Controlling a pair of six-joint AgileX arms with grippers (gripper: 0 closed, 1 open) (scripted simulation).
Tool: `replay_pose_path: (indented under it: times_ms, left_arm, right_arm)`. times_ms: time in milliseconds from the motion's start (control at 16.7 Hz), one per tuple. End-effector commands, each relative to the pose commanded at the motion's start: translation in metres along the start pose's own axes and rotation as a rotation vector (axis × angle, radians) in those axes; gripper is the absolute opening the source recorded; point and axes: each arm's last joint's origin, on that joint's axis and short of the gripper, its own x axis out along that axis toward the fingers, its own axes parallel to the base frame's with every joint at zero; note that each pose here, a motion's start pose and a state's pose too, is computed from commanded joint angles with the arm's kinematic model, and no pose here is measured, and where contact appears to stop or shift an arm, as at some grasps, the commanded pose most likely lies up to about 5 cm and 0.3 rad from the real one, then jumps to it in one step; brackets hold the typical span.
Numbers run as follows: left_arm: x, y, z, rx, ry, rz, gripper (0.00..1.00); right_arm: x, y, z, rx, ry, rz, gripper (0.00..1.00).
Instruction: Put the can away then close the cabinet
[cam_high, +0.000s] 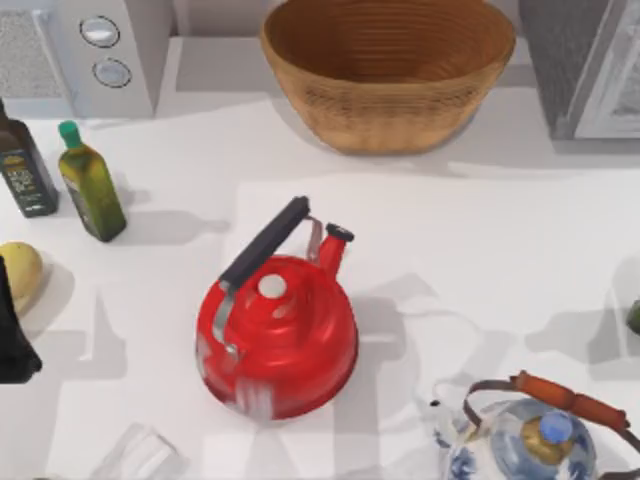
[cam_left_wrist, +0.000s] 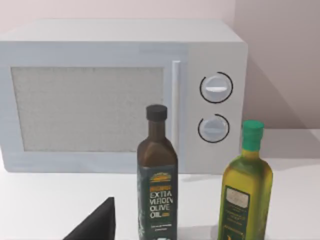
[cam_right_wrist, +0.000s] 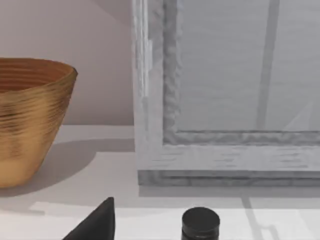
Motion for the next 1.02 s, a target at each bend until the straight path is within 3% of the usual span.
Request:
replay_pose_path:
  times_ms: [180,540,780,1020]
  left_arm:
    - [0.0,0.0,0.0,0.0,0.0,0.0,1.0]
    - [0.0,0.0,0.0,0.0,0.0,0.0,1.0]
    - [0.0,0.0,0.0,0.0,0.0,0.0,1.0]
    - [0.0,0.0,0.0,0.0,0.0,0.0,1.0]
  right_arm:
    - [0.001,-0.002,0.008,-0.004,-0.02,0.006,1.0]
    - [0.017,-0.023,0.064,-0.075,-0.165,0.039,1.0]
    - [0.044,-0.061,0.091,-0.159,-0.219,0.044,1.0]
    - [0.064,-0.12,0.086,-0.203,-0.19,0.026,1.0]
